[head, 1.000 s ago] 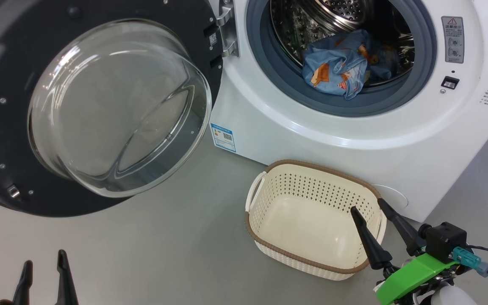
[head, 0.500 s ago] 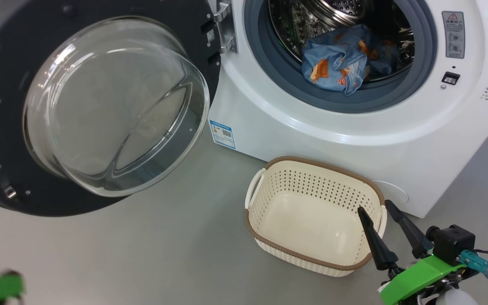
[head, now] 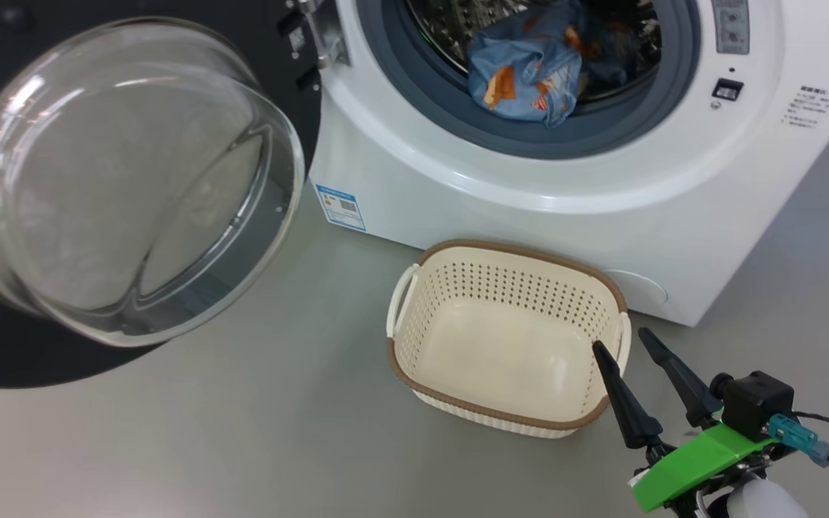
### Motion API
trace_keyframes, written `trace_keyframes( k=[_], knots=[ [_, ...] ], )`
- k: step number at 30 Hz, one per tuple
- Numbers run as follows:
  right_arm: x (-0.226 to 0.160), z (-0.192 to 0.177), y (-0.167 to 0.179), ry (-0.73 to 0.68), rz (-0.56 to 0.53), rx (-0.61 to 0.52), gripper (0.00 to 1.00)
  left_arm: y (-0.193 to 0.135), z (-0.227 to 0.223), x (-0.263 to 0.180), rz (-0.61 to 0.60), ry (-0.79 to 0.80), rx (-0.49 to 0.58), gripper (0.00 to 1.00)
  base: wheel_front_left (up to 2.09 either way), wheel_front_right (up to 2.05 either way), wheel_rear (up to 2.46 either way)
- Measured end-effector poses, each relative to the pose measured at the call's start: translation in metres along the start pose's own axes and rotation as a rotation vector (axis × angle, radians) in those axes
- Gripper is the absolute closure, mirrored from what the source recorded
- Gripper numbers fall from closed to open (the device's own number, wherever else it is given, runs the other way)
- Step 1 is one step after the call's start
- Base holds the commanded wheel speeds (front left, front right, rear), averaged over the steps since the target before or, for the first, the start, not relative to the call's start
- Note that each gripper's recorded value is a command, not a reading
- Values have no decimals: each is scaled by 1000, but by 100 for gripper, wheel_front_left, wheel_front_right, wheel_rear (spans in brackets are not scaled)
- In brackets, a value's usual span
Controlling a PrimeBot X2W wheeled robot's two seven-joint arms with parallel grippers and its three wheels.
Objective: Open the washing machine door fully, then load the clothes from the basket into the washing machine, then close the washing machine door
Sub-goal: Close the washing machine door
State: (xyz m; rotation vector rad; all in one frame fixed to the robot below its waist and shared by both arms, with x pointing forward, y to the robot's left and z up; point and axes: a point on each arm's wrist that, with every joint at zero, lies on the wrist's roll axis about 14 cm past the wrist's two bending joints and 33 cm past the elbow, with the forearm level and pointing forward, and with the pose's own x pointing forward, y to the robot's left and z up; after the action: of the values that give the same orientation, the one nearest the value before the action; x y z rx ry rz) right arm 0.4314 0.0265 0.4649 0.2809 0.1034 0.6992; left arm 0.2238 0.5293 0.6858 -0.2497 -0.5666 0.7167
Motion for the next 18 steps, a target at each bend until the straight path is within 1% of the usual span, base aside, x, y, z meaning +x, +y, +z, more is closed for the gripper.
trace_keyframes(
  k=[3,4,6,7,9,10,14,18],
  knots=[
    [1,-2,-4,0,-5,4,0,12,-16,17,59,112,-95,100,0,0,0],
    [1,-2,-4,0,-5,4,0,12,-16,17,59,112,-95,100,0,0,0],
    [1,-4,-7,3,-12,9,0,15,-27,25,79,190,-137,100,0,0,0],
    [1,-5,-9,5,-15,9,0,15,-34,28,87,241,-170,100,0,0,0],
    [2,-7,-12,9,-21,10,0,16,-49,30,97,345,-197,100,0,0,0],
    [2,-9,-14,13,-24,13,0,13,-58,31,100,401,-241,100,0,0,0],
    [1,-16,-19,27,-33,23,0,14,-87,25,115,598,-264,100,0,0,0],
    [3,-18,-21,28,-33,27,0,8,-101,22,107,707,-276,100,0,0,0]
  ],
)
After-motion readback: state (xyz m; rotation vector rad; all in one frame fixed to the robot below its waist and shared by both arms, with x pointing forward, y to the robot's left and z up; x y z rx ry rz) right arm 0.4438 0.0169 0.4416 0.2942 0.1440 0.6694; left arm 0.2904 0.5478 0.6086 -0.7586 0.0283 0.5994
